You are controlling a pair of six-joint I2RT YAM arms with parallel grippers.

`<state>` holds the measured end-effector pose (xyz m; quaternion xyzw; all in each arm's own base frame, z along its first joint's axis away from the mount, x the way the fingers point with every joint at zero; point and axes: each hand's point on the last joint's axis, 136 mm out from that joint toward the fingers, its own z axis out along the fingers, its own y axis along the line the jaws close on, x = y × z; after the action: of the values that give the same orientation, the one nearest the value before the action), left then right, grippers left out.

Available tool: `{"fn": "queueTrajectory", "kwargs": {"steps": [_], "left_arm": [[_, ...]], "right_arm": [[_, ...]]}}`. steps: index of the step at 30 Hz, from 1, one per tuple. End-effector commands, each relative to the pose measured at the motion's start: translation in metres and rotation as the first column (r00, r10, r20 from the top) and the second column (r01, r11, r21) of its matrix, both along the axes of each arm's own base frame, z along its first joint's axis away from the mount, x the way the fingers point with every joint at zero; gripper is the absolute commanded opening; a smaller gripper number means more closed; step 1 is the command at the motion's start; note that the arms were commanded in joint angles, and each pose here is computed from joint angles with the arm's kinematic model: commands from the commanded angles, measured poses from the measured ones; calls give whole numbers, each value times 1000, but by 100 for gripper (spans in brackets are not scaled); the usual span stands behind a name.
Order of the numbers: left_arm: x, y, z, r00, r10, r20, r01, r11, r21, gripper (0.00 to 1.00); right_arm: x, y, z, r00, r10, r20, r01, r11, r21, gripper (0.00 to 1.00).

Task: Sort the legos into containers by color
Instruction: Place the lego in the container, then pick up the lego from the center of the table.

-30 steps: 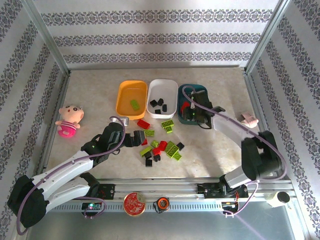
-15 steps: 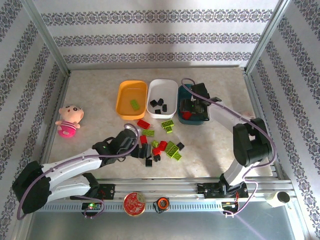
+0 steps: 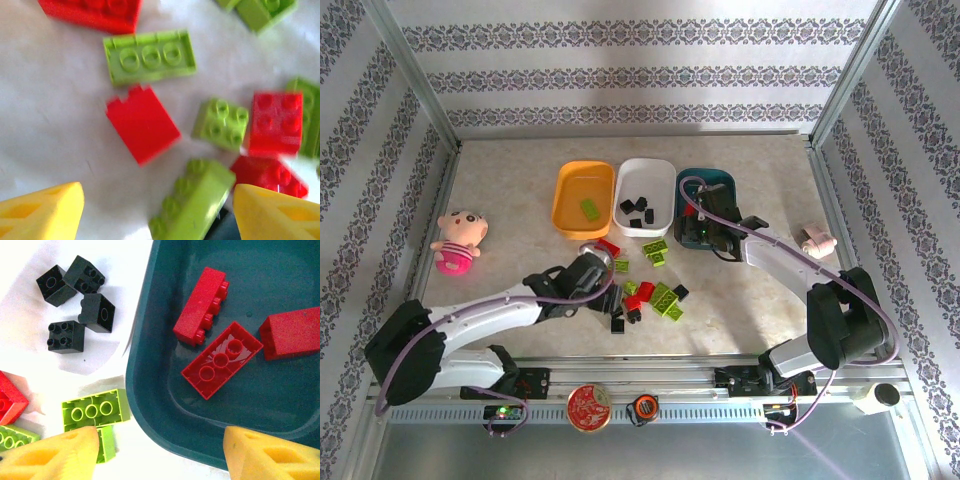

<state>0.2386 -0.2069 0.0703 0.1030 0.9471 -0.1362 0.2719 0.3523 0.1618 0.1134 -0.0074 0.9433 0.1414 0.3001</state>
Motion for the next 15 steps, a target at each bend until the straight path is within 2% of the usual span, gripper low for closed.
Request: {"fn": "queueTrajectory", "kwargs": {"steps": [1, 10, 15], "left_arm": [[25, -10, 8, 999, -17, 40, 18, 1000, -19, 77], [51, -7, -28, 999, 35, -21, -34, 999, 40, 67], [47, -3, -32, 998, 47, -38, -45, 998, 43, 55]], "right_arm": [[-3, 2, 9, 999, 2, 34, -2, 1000, 13, 67], [-11, -1, 15, 999, 6, 53, -7, 1000, 16, 67], [-12, 0, 20, 998, 6, 64, -8, 1000, 24, 67]]}}
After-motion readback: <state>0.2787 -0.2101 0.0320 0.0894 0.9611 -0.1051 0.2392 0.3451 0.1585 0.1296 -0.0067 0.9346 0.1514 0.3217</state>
